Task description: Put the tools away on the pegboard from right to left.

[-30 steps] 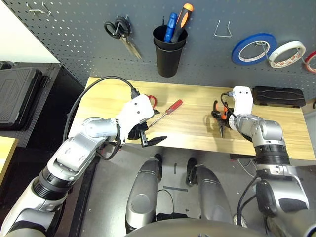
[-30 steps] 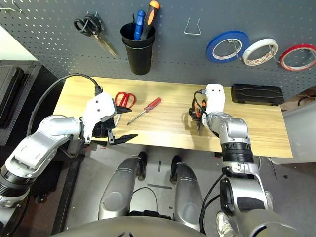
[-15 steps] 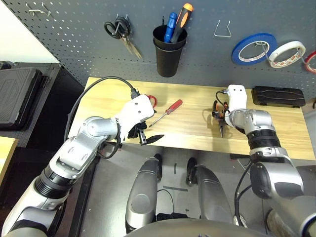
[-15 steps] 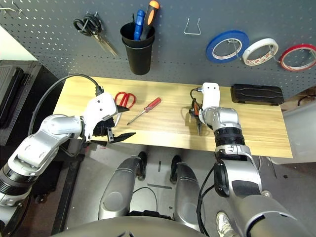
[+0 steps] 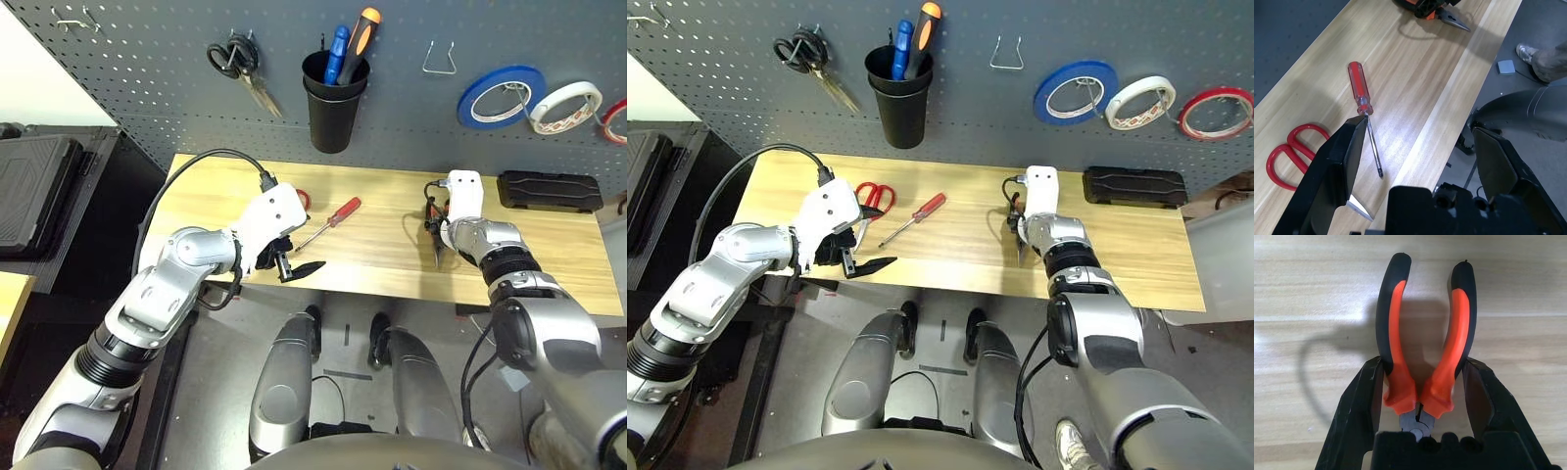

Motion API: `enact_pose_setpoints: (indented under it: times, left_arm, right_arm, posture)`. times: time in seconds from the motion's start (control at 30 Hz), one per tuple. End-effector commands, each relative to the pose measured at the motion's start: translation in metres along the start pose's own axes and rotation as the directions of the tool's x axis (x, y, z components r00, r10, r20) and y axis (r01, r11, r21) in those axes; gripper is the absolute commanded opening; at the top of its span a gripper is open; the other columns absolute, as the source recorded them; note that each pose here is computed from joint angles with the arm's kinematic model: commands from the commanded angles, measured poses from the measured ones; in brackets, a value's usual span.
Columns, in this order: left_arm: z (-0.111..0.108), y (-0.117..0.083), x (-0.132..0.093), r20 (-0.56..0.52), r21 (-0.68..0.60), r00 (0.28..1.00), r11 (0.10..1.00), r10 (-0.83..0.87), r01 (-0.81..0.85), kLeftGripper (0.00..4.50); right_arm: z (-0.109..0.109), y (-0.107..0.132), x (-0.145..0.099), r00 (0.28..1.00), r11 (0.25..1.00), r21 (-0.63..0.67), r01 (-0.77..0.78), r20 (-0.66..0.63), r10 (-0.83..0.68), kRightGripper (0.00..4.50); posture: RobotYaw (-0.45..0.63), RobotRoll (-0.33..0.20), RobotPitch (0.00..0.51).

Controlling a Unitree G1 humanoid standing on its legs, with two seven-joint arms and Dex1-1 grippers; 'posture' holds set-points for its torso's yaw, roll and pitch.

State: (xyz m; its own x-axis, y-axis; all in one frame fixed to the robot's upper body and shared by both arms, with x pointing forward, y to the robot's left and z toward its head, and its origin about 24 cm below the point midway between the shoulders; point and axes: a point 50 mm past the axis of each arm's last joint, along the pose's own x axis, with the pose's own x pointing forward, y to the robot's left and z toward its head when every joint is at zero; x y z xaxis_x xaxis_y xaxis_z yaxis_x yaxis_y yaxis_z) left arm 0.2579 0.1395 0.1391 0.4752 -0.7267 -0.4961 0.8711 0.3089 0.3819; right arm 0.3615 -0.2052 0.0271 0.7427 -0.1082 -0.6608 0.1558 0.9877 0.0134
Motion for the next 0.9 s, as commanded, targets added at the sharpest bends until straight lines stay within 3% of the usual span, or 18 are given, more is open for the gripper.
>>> enact_pose_setpoints:
  times: [0.03, 0.23, 0.3, 0.43, 0.63, 0.77, 0.9]
  left_arm:
    - [-0.005, -0.004, 0.003, -0.014, -0.014, 1.000, 1.000, -0.017, 0.017, 4.50]
    - [0.002, -0.003, 0.000, 0.071, -0.021, 0.997, 1.000, 0.009, -0.007, 4.50]
    - [0.009, -0.003, -0.002, 0.172, -0.023, 0.985, 0.999, 0.026, -0.022, 4.50]
    - [0.026, -0.004, -0.012, 0.374, -0.040, 0.926, 0.998, 0.059, -0.047, 4.50]
    - [0.043, -0.001, -0.027, 0.523, -0.118, 0.842, 0.989, 0.134, -0.084, 4.50]
    - [0.056, 0.002, -0.038, 0.586, -0.149, 0.794, 0.985, 0.162, -0.091, 4.50]
    - [0.068, 0.002, -0.045, 0.630, -0.145, 0.760, 0.985, 0.162, -0.089, 4.50]
  right_arm:
    - [-0.017, -0.010, 0.003, 0.999, 0.999, -0.037, 0.017, -0.038, -0.019, 2.60]
    - [0.006, -0.011, -0.010, 0.974, 0.972, -0.227, -0.056, 0.202, 0.103, 2.60]
    - [0.007, -0.012, -0.018, 0.953, 0.962, -0.263, -0.074, 0.266, 0.147, 2.60]
    - [0.003, -0.016, -0.039, 0.893, 0.931, -0.355, -0.088, 0.386, 0.231, 2.60]
    - [-0.011, -0.028, -0.060, 0.860, 0.916, -0.393, -0.077, 0.438, 0.260, 2.60]
    - [-0.010, -0.034, -0.076, 0.785, 0.877, -0.476, -0.056, 0.522, 0.334, 2.60]
    - [0.000, -0.037, -0.092, 0.684, 0.876, -0.481, -0.037, 0.627, 0.372, 2.60]
  posture:
    - [0.32, 0.000, 0.317]
    - [0.32, 0.000, 0.309]
    - [0.32, 0.000, 0.305]
    - [0.32, 0.000, 0.299]
    - [0.33, 0.000, 0.292]
    - [0.33, 0.000, 0.287]
    - [0.33, 0.000, 0.282]
